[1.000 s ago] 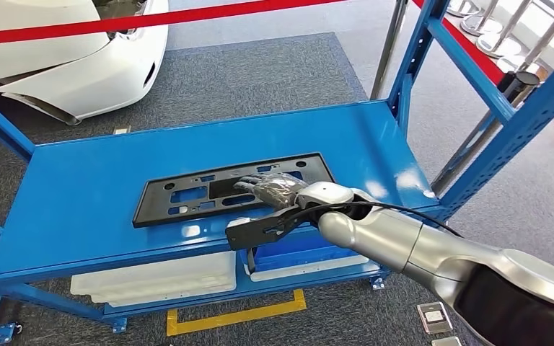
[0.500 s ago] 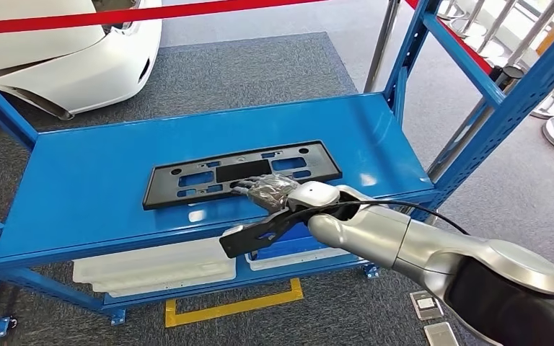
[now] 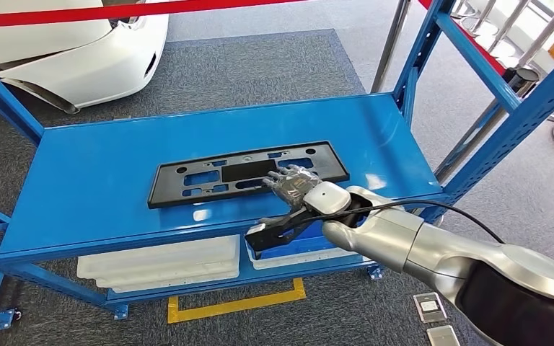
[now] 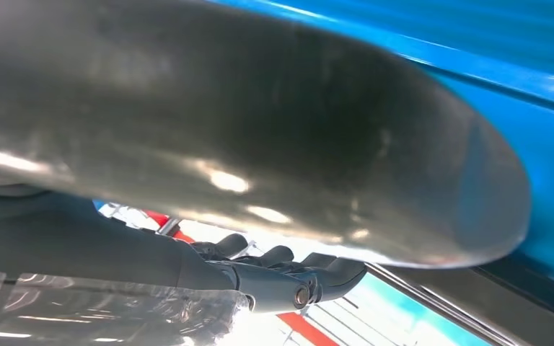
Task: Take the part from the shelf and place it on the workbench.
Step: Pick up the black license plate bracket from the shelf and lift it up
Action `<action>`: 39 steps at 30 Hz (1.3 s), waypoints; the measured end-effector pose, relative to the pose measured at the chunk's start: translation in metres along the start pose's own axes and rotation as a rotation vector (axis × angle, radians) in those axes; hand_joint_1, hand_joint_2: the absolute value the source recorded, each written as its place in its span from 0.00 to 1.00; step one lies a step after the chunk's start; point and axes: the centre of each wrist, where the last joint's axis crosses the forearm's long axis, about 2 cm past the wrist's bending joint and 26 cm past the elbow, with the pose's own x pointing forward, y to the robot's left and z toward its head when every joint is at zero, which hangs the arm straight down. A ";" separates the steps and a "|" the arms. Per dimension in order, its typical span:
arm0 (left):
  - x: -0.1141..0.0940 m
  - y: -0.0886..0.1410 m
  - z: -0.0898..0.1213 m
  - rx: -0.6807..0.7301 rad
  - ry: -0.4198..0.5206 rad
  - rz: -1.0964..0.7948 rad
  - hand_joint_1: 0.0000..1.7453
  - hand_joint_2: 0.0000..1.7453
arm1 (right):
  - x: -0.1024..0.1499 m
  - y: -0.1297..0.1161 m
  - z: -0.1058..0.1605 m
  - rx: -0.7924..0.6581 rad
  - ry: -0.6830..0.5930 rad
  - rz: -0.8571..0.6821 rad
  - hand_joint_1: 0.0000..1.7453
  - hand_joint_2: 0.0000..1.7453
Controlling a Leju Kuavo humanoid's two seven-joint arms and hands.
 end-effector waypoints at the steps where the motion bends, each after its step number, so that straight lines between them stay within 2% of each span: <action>1: 0.000 0.000 0.000 -0.001 -0.001 -0.001 0.00 0.00 | -0.001 0.001 0.000 -0.001 0.010 0.011 0.00 0.00; 8: -0.001 0.000 0.000 -0.002 -0.004 -0.016 0.00 0.00 | -0.009 0.005 -0.001 -0.147 0.187 0.207 0.00 0.00; 16: -0.002 0.000 0.001 -0.012 -0.009 -0.037 0.00 0.00 | -0.021 0.014 0.000 -0.141 0.218 0.201 0.00 0.00; 23: -0.002 0.000 0.001 -0.030 -0.024 -0.074 0.00 0.00 | -0.026 0.022 -0.001 -0.126 0.248 0.264 0.00 0.00; 28: -0.003 0.000 0.001 -0.043 -0.029 -0.090 0.00 0.00 | -0.026 0.027 -0.001 -0.109 0.245 0.213 0.00 0.00; 32: -0.003 -0.001 0.001 -0.050 -0.032 -0.102 0.00 0.00 | -0.028 0.030 -0.001 -0.099 0.234 0.126 0.00 1.00; 39: -0.003 -0.001 0.001 -0.064 -0.029 -0.120 0.00 0.00 | -0.034 0.035 0.000 -0.090 0.209 0.014 0.00 1.00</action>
